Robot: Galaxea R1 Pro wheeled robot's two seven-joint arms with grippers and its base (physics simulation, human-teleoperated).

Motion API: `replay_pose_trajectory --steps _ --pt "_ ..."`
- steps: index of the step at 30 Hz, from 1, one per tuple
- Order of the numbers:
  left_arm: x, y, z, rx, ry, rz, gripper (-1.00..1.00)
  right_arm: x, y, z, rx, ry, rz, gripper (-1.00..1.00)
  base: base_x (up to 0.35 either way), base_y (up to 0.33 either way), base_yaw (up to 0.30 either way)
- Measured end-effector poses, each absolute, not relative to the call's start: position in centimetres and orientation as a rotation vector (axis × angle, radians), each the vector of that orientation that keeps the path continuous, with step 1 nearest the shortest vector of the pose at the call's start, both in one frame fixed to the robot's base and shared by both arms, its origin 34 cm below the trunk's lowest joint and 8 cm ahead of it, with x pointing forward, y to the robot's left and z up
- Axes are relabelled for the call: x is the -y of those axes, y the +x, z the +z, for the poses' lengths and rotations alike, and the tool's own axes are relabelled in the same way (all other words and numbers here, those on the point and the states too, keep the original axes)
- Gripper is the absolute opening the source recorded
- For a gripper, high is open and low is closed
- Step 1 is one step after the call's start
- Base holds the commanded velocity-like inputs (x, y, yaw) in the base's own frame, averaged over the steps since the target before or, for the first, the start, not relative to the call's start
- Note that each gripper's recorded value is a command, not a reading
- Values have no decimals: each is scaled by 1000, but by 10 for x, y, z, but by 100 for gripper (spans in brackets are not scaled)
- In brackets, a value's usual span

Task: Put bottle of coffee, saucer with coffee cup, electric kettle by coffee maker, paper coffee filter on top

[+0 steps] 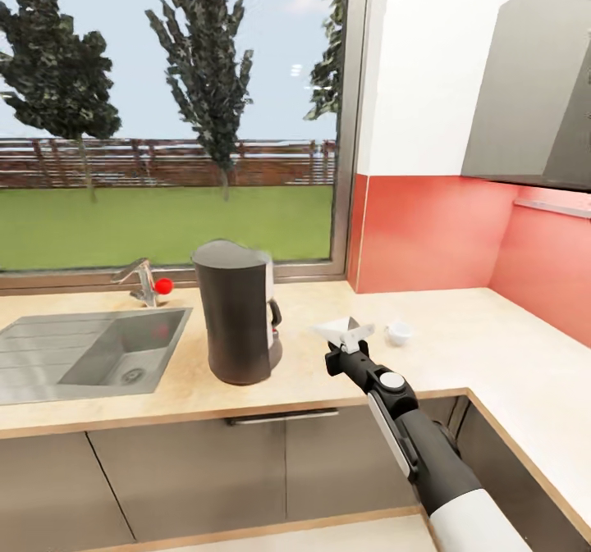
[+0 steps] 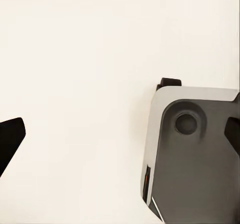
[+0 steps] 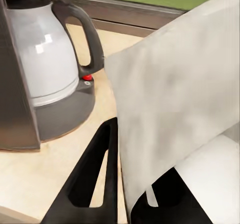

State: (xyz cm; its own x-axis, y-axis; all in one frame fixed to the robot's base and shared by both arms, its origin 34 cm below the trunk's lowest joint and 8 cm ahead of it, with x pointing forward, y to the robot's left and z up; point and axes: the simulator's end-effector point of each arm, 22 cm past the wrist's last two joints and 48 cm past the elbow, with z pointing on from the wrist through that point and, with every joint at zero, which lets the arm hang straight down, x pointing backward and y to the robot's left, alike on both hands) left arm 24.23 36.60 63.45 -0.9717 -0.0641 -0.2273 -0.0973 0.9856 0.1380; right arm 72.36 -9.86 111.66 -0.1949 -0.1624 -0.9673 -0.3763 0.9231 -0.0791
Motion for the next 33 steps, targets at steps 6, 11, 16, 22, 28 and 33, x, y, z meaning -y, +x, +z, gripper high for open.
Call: replay_pose_trajectory --steps 6,11,16,22,28,33 --pt "-366 242 634 -2907 -123 218 100 99 724 1117 -1773 -405 203 -100 6 -271 195" --pt "-367 242 635 -2907 -124 220 100 99 724 1116 -1773 -405 202 -100 1 -272 271" --pt "-367 242 635 -2907 -124 220 100 99 724 1116 -1774 -405 202 -100 0 -273 277" --pt "-367 242 635 -2907 -124 220 100 99 724 1116 -1773 -405 202 -100 0 -273 245" --pt "-367 242 635 -2907 -124 221 100 99 724 1116 -1773 -405 200 -100 0 -273 50" --pt "-368 242 635 -2906 -126 223 100 99 724 1117 -1772 -405 201 -100 0 -223 3"
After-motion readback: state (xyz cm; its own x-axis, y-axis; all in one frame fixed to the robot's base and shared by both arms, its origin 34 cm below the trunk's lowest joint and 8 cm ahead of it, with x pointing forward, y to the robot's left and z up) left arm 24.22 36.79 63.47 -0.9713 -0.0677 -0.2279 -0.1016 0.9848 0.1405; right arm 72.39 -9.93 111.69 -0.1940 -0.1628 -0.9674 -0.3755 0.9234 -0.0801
